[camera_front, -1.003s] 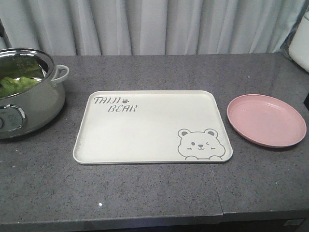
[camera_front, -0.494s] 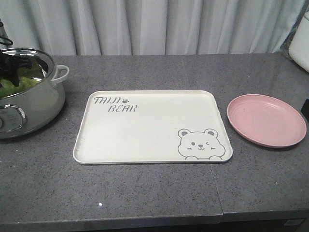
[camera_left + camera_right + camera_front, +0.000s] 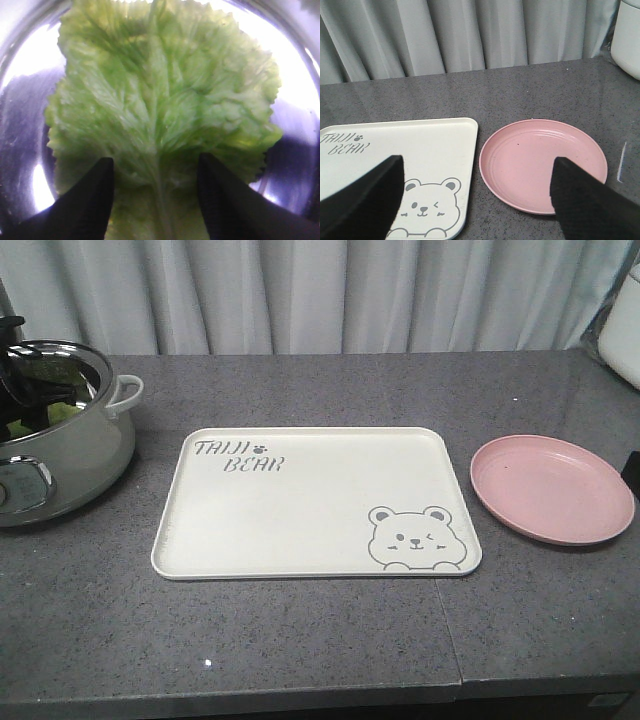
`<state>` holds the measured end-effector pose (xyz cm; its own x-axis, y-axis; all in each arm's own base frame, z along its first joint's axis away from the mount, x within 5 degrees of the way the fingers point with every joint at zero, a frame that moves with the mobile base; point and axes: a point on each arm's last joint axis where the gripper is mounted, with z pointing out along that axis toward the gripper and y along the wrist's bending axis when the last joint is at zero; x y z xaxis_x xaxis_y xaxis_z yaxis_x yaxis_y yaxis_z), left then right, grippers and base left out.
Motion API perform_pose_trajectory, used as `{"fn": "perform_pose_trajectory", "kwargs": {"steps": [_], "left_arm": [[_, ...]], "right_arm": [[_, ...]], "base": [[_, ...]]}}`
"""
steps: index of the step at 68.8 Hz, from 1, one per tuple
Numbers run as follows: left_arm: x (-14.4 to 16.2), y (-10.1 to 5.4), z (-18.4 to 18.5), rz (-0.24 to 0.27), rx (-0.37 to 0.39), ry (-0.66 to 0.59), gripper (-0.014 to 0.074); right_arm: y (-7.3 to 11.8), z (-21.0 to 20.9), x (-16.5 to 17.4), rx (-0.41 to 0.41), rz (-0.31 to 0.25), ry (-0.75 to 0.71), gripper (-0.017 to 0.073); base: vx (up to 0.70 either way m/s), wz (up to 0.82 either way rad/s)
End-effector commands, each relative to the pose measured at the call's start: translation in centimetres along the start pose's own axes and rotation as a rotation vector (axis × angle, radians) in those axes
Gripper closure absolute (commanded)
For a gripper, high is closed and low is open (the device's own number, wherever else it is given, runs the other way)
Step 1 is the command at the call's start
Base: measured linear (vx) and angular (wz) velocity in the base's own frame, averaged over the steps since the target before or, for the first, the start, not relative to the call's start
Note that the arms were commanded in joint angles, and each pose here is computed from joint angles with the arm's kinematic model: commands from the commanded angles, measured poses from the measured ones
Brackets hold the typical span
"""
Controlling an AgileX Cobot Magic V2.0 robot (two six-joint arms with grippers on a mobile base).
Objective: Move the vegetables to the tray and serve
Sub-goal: 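Grasp the lettuce leaf stem with the left gripper and lift it out, then carry the leaf toward the right gripper and close the right gripper on it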
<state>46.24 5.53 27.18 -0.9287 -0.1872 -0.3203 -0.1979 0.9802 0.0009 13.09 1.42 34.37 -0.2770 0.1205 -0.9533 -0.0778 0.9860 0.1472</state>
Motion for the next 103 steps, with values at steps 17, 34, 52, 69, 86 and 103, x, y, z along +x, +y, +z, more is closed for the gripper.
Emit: {"fn": "perform_pose_trajectory", "kwargs": {"steps": [17, 34, 52, 69, 86, 103], "left_arm": [[0.1, -0.4, -0.4, -0.018, 0.043, 0.010, 0.0223], [0.1, -0.4, -0.7, -0.015, 0.044, 0.006, 0.0512], [-0.1, -0.3, -2.9, 0.002, 0.050, -0.067, 0.0601], [0.0, -0.1, -11.0, -0.002, 0.070, -0.320, 0.0601], [2.7, 0.3, -20.9, -0.009, 0.110, -0.570, 0.0601], [5.2, -1.2, -25.6, -0.019, 0.317, -0.645, 0.0601]], "right_arm": [[0.1, -0.4, -1.7, -0.001, -0.009, -0.104, -0.0010], [0.1, -0.4, -1.7, -0.001, -0.009, -0.103, -0.0010], [0.1, -0.3, -1.6, -0.001, -0.009, -0.094, -0.0010], [0.1, -0.1, -1.7, 0.000, -0.010, -0.099, -0.0010], [0.2, 2.3, -2.7, -0.012, 0.055, -0.115, -0.0010], [1.6, 6.0, -7.9, -0.104, 0.088, -0.115, -0.0010]], "base": [[0.00, 0.00], [0.00, 0.00], [0.00, 0.00], [0.00, 0.00], [0.00, 0.00], [0.00, 0.00]]}}
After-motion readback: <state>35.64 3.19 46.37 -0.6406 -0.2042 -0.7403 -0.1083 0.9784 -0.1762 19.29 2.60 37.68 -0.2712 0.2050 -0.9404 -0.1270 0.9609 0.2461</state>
